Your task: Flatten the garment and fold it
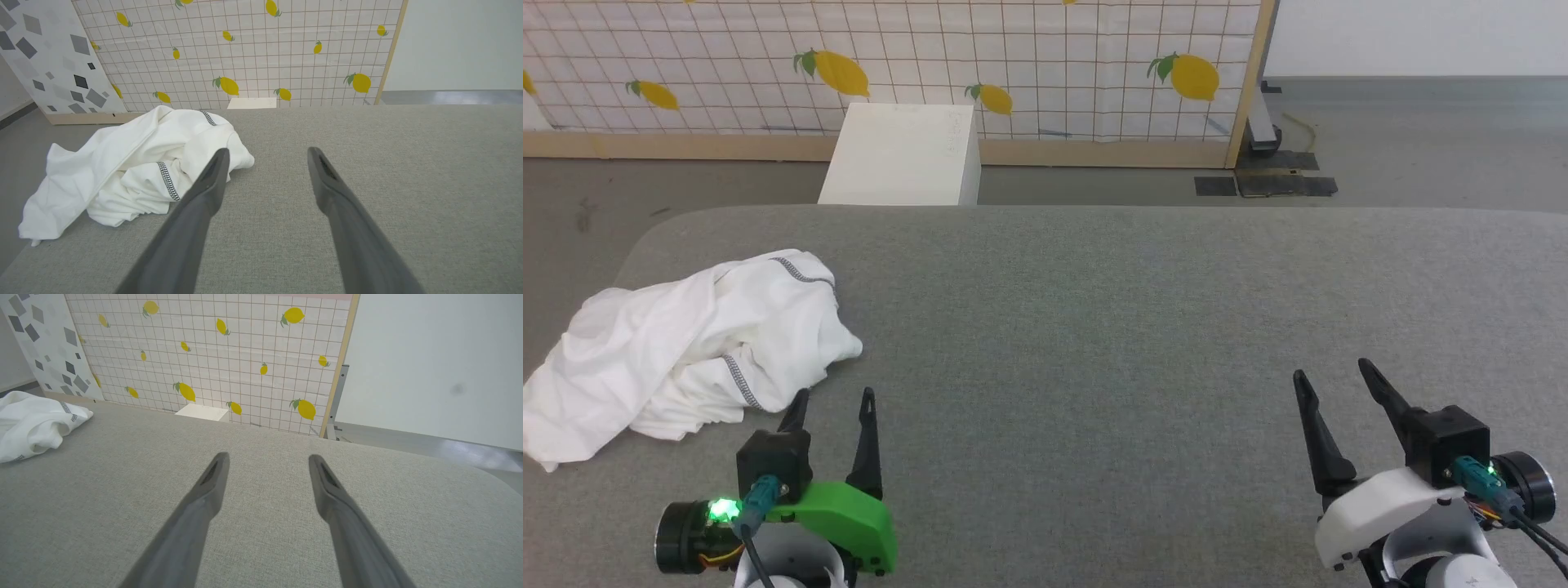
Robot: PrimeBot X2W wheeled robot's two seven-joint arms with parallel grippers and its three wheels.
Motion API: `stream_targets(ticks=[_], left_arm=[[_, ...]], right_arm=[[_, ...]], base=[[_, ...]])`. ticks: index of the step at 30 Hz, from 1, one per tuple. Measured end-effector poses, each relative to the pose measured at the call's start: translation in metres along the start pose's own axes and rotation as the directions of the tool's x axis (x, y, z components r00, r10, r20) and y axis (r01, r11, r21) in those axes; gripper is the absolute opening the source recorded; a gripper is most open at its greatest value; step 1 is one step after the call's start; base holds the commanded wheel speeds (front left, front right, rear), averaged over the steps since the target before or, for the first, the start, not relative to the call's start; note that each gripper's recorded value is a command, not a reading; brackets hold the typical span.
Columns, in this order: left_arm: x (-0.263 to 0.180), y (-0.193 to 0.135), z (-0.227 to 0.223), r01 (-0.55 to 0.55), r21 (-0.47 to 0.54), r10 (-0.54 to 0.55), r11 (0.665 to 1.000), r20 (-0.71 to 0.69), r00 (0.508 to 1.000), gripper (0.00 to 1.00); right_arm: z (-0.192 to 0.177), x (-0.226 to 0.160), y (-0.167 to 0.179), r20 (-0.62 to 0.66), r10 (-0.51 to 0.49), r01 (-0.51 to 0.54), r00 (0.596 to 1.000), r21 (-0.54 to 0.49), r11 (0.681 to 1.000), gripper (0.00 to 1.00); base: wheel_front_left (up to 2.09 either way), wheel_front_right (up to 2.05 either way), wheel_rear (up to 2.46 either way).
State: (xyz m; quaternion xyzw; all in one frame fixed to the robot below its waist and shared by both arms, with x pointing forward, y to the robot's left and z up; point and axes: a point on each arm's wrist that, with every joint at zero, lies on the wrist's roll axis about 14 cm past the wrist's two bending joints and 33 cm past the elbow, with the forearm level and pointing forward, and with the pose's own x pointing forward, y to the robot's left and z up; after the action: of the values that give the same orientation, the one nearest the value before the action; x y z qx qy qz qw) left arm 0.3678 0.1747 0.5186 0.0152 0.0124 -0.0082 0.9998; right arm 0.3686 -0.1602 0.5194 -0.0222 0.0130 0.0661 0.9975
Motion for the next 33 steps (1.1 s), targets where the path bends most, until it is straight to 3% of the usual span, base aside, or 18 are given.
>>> stream_targets(ticks=[33], left_arm=[[-0.033, 0.054, -0.002, -0.19, -0.038, 0.191, 0.981, 0.03, 0.981, 1.0]], right_arm=[[0.002, 0.03, 0.062, 0.028, 0.19, -0.191, 0.981, 0.008, 0.982, 1.0]], base=[[0.0, 0.0, 0.0]])
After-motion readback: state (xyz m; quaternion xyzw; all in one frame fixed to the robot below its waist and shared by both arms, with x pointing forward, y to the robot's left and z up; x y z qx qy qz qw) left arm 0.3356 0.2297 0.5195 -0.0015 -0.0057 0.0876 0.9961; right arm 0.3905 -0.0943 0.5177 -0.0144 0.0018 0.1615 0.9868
